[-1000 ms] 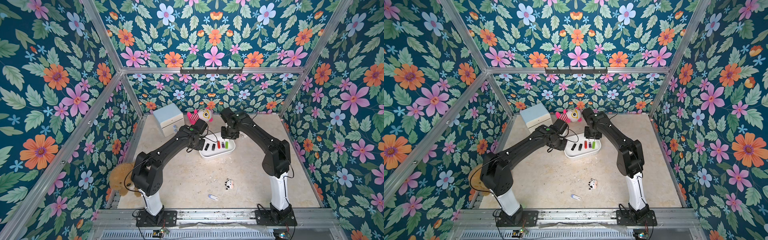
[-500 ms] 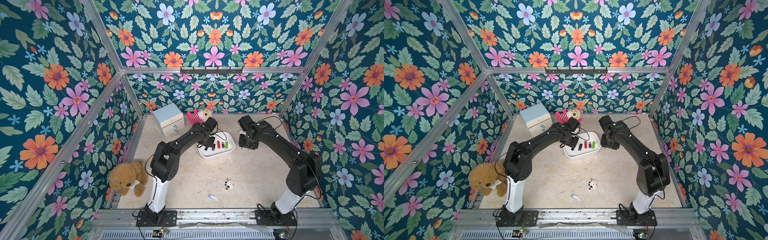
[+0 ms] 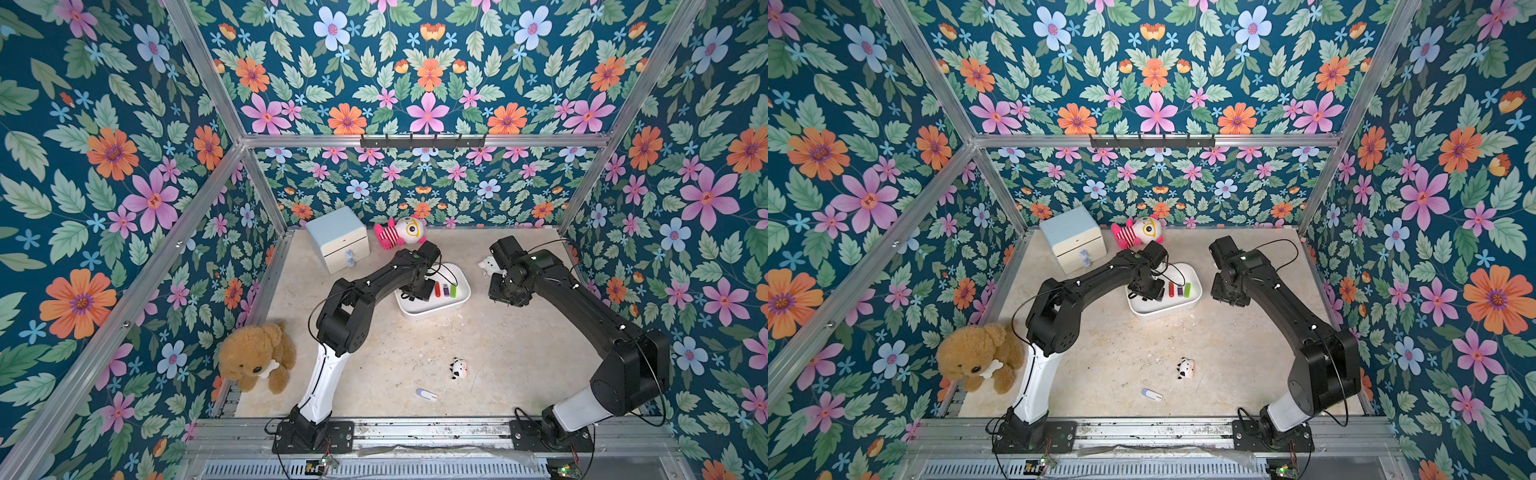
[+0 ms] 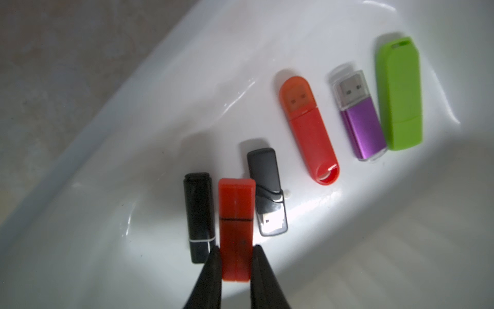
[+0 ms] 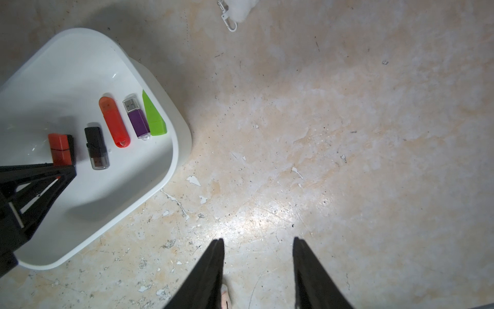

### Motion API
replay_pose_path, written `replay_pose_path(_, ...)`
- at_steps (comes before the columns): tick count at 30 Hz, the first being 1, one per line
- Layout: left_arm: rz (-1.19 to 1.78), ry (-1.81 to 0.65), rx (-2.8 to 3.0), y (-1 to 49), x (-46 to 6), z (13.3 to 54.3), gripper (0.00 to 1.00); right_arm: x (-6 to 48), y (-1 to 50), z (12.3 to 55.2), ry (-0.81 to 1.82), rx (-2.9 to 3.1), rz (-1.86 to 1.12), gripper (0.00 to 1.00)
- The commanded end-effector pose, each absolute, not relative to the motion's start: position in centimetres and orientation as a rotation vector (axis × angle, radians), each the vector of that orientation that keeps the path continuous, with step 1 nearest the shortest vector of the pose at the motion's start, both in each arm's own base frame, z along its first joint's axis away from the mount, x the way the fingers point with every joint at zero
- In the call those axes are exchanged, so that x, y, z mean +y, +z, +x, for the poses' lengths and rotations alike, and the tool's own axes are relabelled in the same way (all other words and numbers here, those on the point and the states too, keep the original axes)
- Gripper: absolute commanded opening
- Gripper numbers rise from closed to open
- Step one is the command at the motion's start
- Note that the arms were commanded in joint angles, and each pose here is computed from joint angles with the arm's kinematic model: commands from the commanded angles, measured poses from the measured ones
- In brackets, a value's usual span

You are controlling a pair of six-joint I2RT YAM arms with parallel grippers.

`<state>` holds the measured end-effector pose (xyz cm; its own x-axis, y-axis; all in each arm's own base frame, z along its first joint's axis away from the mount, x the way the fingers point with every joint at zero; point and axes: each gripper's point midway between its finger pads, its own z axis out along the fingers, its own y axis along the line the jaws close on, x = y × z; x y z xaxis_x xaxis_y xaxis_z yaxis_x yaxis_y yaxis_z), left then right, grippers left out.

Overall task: Put the usb flash drive into the storage box
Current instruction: Place the USB flash in the storage box.

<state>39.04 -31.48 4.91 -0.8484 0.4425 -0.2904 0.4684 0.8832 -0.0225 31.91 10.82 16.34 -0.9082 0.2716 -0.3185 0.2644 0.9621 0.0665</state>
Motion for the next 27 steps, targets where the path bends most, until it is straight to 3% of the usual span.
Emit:
replay_pose_path(1,0.674,-0.139,2.782,4.6,-31.6,38.9,0.0,10.0,16.9,31.8,0.026,2.763,0.412,0.46)
replay_pose_path(24,0.657,-0.067,2.825,3.1,-30.7,38.7,0.0,9.7,17.0,31.4,0.048,2.759,0.416,0.46)
replay_pose_path(27,0.659,-0.064,2.823,3.2,-30.8,38.6,0.04,9.7,16.9,31.2,0.05,2.762,0.415,0.46)
